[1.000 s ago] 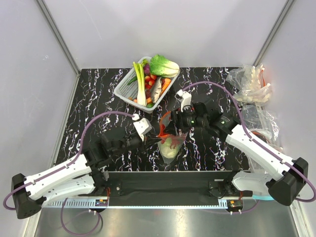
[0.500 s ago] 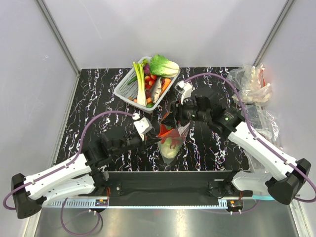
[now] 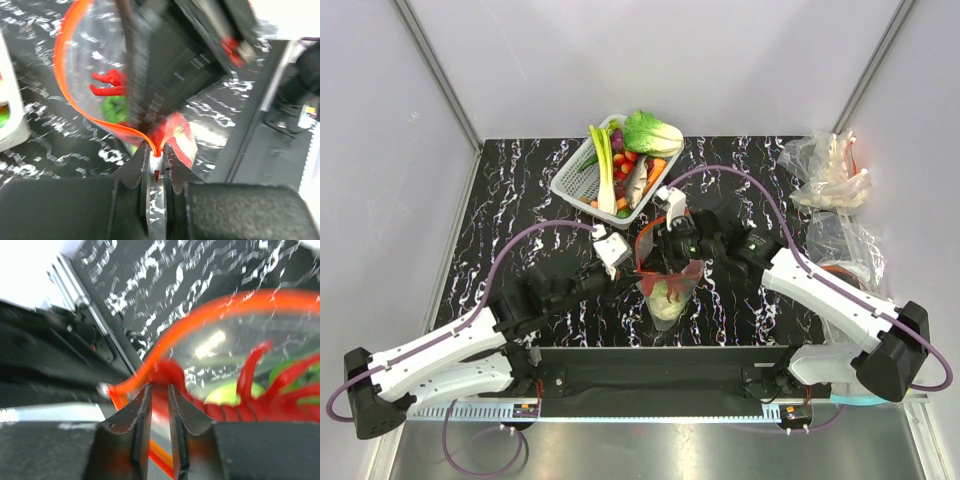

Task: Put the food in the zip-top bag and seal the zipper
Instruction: Adjust the fake lobster in the zipper food storage bag, then zip the zipper food storage bag at the center of the board.

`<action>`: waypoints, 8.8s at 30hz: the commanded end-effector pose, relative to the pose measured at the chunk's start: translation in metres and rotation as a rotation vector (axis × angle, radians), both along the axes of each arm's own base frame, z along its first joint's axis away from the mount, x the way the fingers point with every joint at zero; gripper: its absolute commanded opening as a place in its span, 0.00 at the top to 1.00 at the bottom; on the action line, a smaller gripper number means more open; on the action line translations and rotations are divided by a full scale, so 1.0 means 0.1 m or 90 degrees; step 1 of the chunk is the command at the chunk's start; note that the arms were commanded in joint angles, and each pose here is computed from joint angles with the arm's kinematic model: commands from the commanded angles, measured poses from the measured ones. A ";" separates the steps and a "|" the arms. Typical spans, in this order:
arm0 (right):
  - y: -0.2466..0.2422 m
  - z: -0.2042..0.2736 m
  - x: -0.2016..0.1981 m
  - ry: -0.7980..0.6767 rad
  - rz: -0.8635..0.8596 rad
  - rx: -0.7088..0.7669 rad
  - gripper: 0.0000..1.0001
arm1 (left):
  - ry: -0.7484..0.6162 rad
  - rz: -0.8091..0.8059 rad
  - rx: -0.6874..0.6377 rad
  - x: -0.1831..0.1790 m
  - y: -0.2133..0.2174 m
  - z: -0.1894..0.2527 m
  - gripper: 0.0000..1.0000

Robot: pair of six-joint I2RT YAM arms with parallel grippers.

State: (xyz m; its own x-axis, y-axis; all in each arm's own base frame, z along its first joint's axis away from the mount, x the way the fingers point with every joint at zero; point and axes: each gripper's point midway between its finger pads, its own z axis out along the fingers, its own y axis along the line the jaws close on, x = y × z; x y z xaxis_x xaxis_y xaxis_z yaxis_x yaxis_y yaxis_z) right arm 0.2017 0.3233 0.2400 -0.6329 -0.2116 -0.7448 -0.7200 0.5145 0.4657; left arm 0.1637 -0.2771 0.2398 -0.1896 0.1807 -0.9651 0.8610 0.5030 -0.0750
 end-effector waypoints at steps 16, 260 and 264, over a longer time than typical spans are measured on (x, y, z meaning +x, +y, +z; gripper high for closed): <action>-0.31 0.12 -0.01 -0.073 -0.064 -0.053 0.45 | -0.089 0.121 -0.059 0.49 0.06 0.58 1.00; -0.34 0.52 -0.31 -0.425 0.286 -0.045 1.00 | -0.228 0.083 -0.224 0.26 0.48 1.12 1.00; -0.41 0.49 -0.28 -0.394 0.248 -0.064 1.00 | -0.187 0.154 -0.218 0.42 0.59 1.05 1.00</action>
State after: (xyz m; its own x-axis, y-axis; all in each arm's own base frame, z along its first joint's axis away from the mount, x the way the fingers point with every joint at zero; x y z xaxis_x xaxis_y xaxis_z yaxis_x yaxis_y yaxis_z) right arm 0.1779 0.3086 0.3082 0.1701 -0.3330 -0.9274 -0.9735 0.0890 -0.2105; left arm 0.1713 -0.2523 0.3053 0.0279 -0.0763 -0.9967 0.8774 0.4795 -0.0121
